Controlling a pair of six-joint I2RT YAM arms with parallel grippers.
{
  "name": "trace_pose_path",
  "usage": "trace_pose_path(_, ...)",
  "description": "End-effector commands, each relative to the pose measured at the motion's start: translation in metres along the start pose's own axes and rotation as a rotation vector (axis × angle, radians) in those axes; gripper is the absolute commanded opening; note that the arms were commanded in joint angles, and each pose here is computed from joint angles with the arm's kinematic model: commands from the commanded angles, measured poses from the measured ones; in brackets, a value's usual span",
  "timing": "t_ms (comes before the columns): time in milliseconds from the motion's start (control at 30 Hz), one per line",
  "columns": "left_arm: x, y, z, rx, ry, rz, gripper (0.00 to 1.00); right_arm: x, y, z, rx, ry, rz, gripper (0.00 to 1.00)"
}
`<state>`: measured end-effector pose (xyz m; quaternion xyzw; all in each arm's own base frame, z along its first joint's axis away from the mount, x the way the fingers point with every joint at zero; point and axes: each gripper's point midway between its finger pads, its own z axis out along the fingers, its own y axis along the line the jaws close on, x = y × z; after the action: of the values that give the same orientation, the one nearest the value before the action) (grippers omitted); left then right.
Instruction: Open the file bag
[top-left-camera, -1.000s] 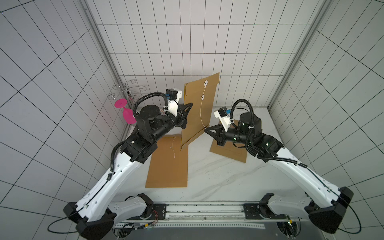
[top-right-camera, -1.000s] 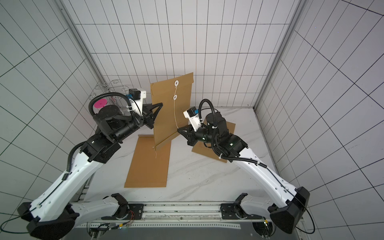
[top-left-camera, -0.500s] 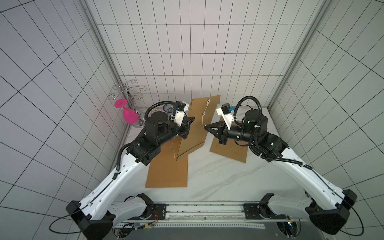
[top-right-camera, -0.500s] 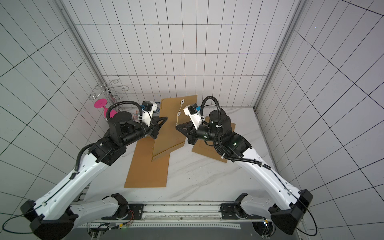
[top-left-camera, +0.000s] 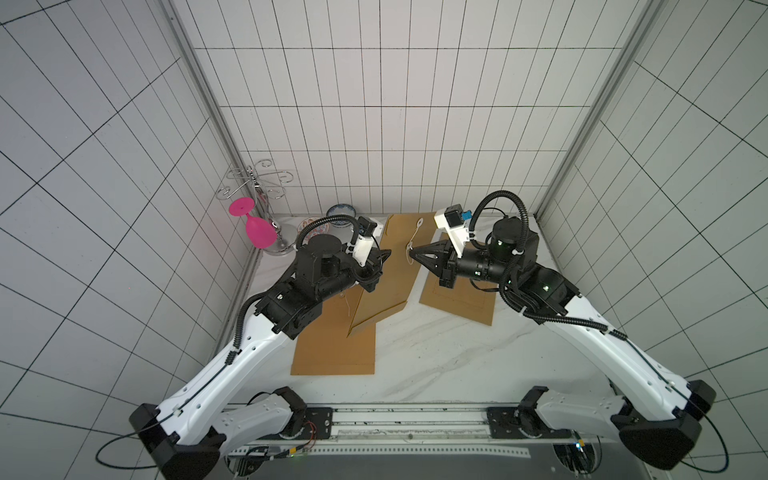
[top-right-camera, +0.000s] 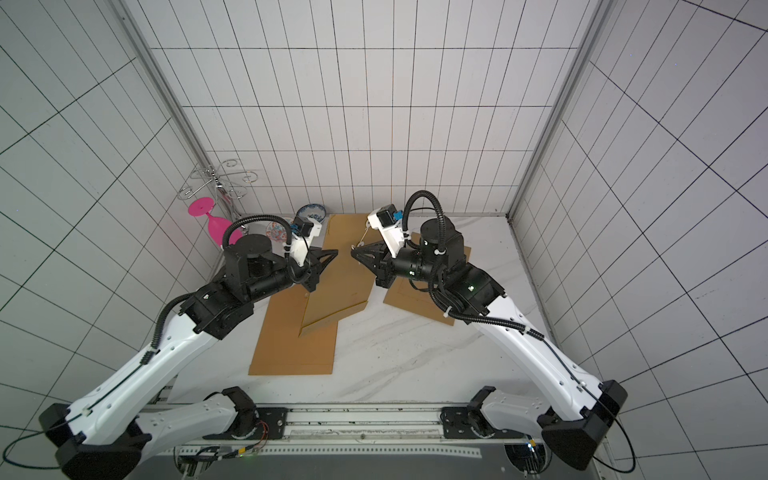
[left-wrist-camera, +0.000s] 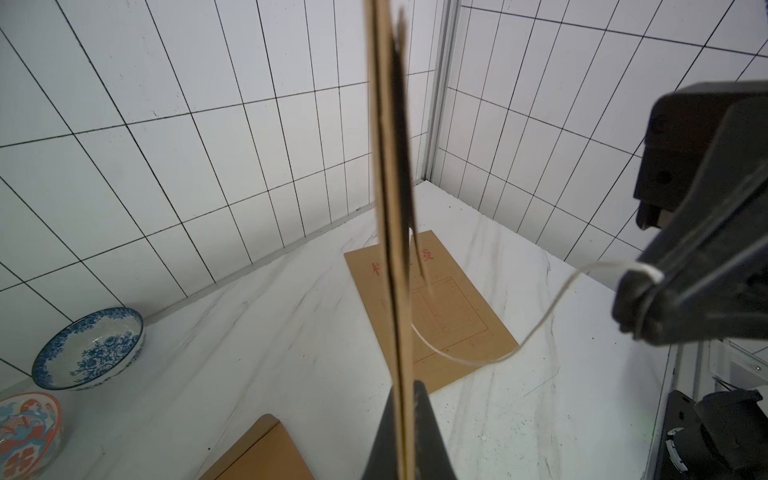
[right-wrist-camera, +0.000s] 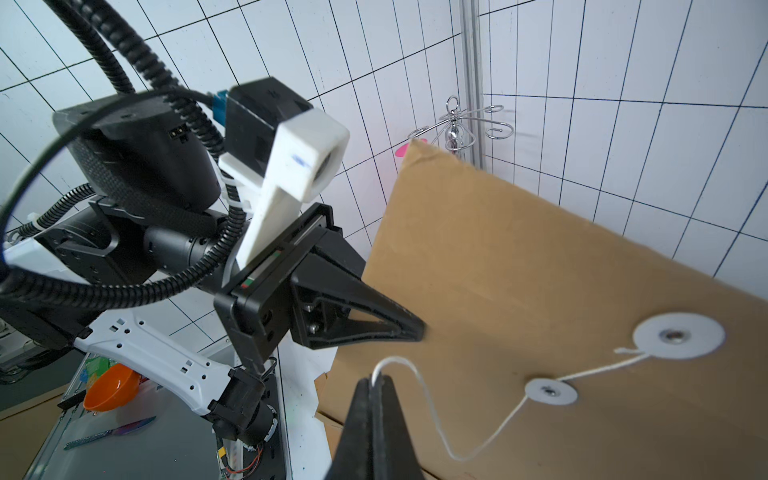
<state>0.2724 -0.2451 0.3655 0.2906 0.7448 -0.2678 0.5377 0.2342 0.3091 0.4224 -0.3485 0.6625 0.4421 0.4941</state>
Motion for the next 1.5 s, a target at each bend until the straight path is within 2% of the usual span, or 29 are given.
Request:
trace_pose_path(0,0.004,-0.004,-0.005,-0.001,0.001,0.025,0.0,-0.038,0.014,-0.018,-0.006,-0.101,-0.057,0.0)
trace_pose_path(367,0.026,0.004,-0.008,-0.048,0.068,0.044,0.0,-0.051,0.01,-0.034,0.06,-0.163,-0.071,0.0)
trace_pose_path(733,0.027,0.008,-0.013,-0.07,0.075,0.063,0.0,-0.055,0.001,-0.045,0.118,-0.196,-0.065,0.0)
trace_pose_path(1000,0.009,0.015,-0.027,-0.079,0.001,0.027,0.0,-0.042,-0.027,-0.058,0.26,-0.163,-0.043,0.0)
trace_pose_path(1267,-0.006,0.031,-0.048,-0.138,-0.057,0.012,0.0,-0.041,-0.046,-0.094,0.381,-0.205,-0.039,0.0)
trace_pose_path(1467,-0.001,0.031,-0.049,-0.137,-0.032,0.016,0.0,-0.042,-0.06,-0.109,0.442,-0.224,-0.025,0.0)
